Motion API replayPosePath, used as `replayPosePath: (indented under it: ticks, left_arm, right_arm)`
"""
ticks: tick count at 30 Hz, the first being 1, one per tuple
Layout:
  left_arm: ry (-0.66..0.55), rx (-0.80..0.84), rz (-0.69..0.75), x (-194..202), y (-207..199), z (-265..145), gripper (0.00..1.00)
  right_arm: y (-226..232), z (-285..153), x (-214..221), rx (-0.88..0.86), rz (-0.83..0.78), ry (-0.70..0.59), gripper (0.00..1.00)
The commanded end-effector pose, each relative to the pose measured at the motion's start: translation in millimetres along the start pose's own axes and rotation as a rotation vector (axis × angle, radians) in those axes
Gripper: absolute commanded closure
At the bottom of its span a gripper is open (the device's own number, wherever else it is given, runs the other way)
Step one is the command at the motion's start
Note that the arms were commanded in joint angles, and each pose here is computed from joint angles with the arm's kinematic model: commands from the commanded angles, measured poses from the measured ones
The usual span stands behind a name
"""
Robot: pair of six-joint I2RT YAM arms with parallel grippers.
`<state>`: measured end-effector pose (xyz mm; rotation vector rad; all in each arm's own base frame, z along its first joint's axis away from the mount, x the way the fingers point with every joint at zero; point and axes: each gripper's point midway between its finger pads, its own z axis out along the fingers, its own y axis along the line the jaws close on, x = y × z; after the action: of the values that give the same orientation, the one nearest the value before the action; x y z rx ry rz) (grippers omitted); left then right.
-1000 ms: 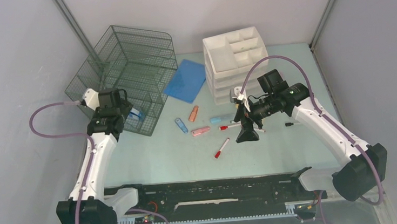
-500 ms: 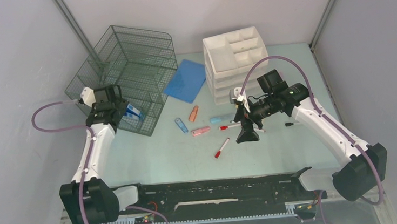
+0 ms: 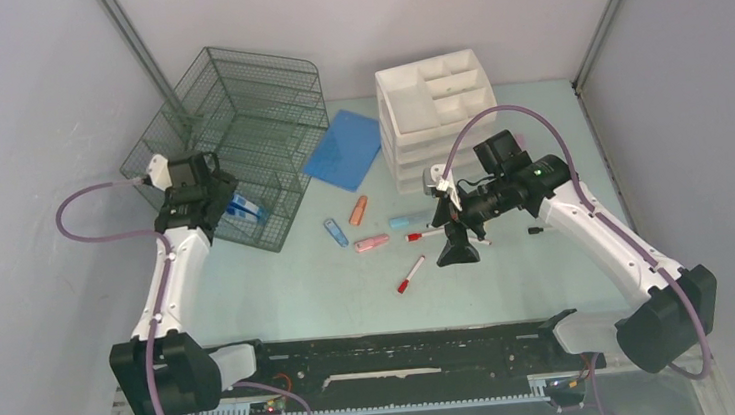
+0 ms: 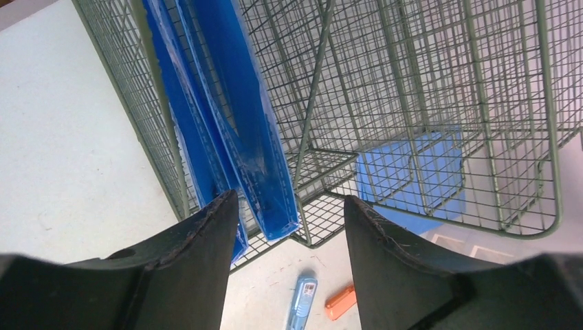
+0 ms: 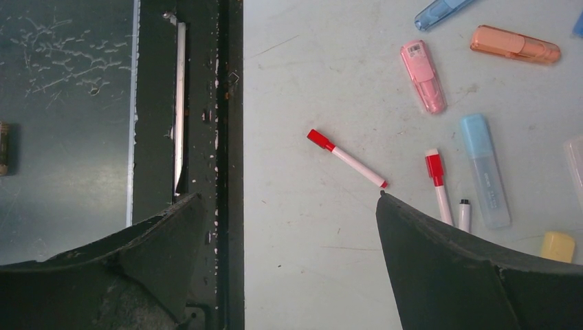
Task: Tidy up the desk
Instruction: Pick up the folder from the storage box.
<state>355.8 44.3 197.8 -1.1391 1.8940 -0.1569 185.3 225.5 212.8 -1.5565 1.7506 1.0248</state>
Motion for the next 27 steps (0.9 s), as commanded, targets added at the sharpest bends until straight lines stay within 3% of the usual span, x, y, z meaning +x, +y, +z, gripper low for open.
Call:
replayPosePath:
  ticks: [1,19,22,25,27]
  left_arm:
    - [-0.020,0.047,-0.026,-17.5,-14.5,-4.1,0.37]
    - [0.029,-0.015,-0.047,-6.3,-1.0,26.0,0.44]
    - [0.035,-0.032,-0.042,-5.9,1.4,32.5,0.56]
    - [0.036,-0.023,-0.037,-7.3,-0.7,31.1,0.81]
    - [0.023,-0.008,-0.039,-11.1,-2.8,24.9,0.92]
  right_arm:
    - [4.8,-1.0,-1.5,-0.006,-0.028,-0.001,0.00]
    - [6.5,-3.3,-2.5,-0.001,-0.041,-0.004,0.00]
    - [6.7,-3.9,-3.0,0.001,-0.046,-0.005,0.00]
    - [6.5,-4.4,-2.6,0.003,-0.045,-0.005,0.00]
    - [6.1,-4.9,-2.7,0.005,-0.047,-0.004,0.00]
